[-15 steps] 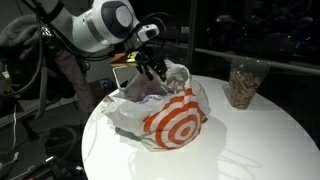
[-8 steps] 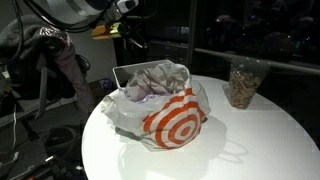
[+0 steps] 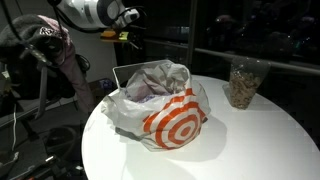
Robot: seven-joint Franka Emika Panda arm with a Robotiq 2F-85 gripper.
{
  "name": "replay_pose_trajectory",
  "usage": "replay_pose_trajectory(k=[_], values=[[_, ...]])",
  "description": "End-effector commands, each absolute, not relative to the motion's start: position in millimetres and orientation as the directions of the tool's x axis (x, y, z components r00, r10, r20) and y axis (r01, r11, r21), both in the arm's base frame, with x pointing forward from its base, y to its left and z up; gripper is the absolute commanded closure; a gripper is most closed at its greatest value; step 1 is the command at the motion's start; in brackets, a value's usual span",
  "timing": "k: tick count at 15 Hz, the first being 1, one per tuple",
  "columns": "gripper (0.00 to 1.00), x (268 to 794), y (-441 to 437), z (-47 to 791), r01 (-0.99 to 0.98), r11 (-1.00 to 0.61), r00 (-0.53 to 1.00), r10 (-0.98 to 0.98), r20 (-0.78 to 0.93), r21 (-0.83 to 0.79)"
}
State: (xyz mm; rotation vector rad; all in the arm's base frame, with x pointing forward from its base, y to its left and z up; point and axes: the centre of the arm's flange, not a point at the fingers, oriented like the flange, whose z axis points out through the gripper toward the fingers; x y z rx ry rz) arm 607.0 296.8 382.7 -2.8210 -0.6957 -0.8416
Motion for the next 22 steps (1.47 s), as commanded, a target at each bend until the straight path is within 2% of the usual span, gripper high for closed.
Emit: replay_pose_trajectory(k=[1,5,11,15,16,17,18,22], values=[[0.00,671.3,324.1,354.1,0.507,-0.861,0.733,0.409,0.543,-0.036],[0.00,694.4,333.2,298.1,0.552,-0.832,0.740,0.461,0.491,-0.052],[0.00,724.3,331.6,246.6,0.584,-0.812,0.723,0.523,0.450,0.006],[0.00,731.9,330.8,212.0,0.607,-0.794,0.732,0.576,0.362,0.036],[0.25,731.5,331.4,205.8,0.619,-0.784,0.727,0.591,0.351,0.039],[0.26,730.8,331.8,203.4,0.626,-0.779,0.725,0.600,0.339,0.040],[0.32,730.5,332.8,204.5,0.630,-0.775,0.720,0.605,0.340,0.044],[0.65,724.4,331.7,220.0,0.642,-0.765,0.709,0.616,0.343,0.047]])
